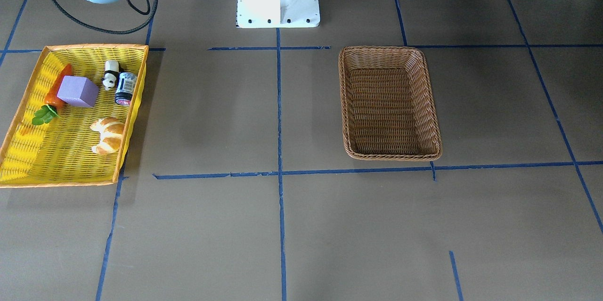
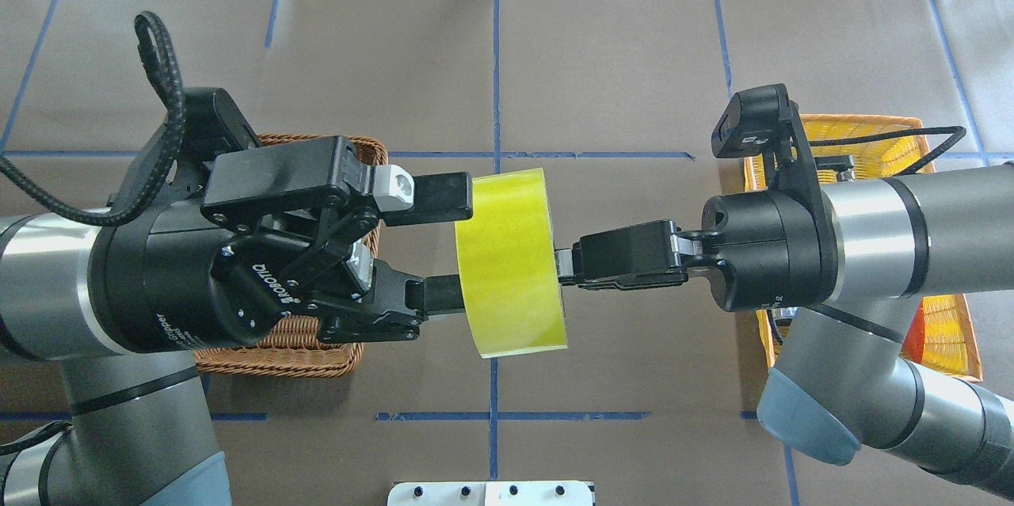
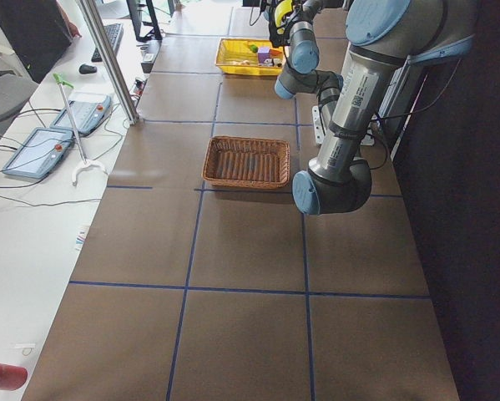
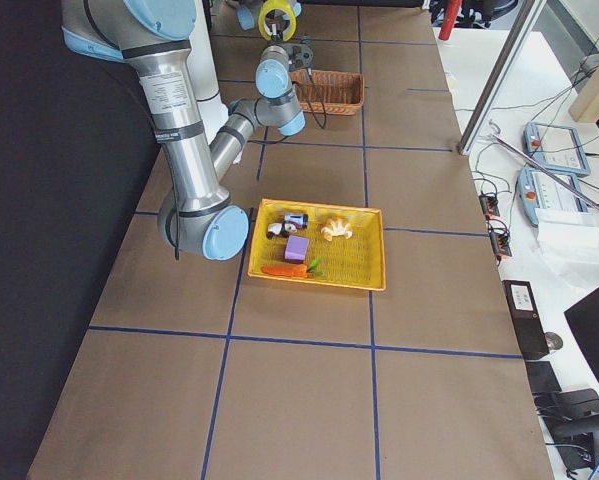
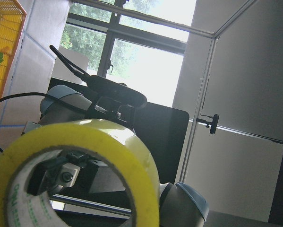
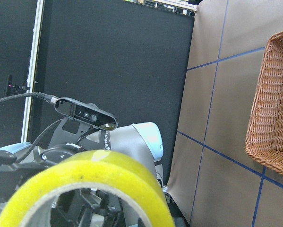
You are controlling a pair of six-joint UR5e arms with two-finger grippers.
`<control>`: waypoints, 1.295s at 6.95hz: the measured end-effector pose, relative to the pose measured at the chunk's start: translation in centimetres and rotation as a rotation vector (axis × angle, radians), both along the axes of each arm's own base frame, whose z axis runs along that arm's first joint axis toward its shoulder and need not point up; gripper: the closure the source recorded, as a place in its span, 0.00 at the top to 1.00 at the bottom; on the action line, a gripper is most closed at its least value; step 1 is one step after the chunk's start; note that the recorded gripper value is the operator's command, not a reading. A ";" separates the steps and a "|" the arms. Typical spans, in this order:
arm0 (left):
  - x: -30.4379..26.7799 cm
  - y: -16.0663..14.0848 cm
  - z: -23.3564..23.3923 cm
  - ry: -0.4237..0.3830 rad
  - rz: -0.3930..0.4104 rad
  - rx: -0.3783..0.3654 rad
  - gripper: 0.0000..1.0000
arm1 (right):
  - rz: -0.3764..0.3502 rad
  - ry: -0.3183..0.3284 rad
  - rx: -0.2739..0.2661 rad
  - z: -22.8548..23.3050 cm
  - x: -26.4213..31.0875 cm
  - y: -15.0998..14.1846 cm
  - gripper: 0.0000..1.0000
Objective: Move tape to another basket
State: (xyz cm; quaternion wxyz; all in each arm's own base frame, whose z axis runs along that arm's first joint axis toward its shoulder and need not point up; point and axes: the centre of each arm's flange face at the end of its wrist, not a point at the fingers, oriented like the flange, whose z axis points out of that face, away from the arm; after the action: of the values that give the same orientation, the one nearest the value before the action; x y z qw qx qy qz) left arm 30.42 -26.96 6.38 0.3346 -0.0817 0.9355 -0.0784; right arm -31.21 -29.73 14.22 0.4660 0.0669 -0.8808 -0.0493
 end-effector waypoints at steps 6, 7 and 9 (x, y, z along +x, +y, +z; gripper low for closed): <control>0.5 -0.2 -1.0 0.037 -0.024 -0.051 0.69 | 0.003 -0.006 -0.012 -0.1 -0.4 0.2 0.00; 0.9 -0.1 -1.1 0.039 -0.024 -0.063 0.52 | 0.003 -0.006 -0.013 -0.1 -0.4 0.2 0.00; 1.9 -0.1 -0.8 0.023 -0.020 -0.075 0.07 | 0.003 -0.007 -0.013 -0.2 -0.4 0.2 0.00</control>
State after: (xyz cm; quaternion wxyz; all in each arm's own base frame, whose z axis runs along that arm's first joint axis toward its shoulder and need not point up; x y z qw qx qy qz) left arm 32.33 -27.08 5.57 0.3196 -0.0856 0.9366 -0.1156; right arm -31.56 -29.52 14.07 0.4636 0.0656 -0.8826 -0.0428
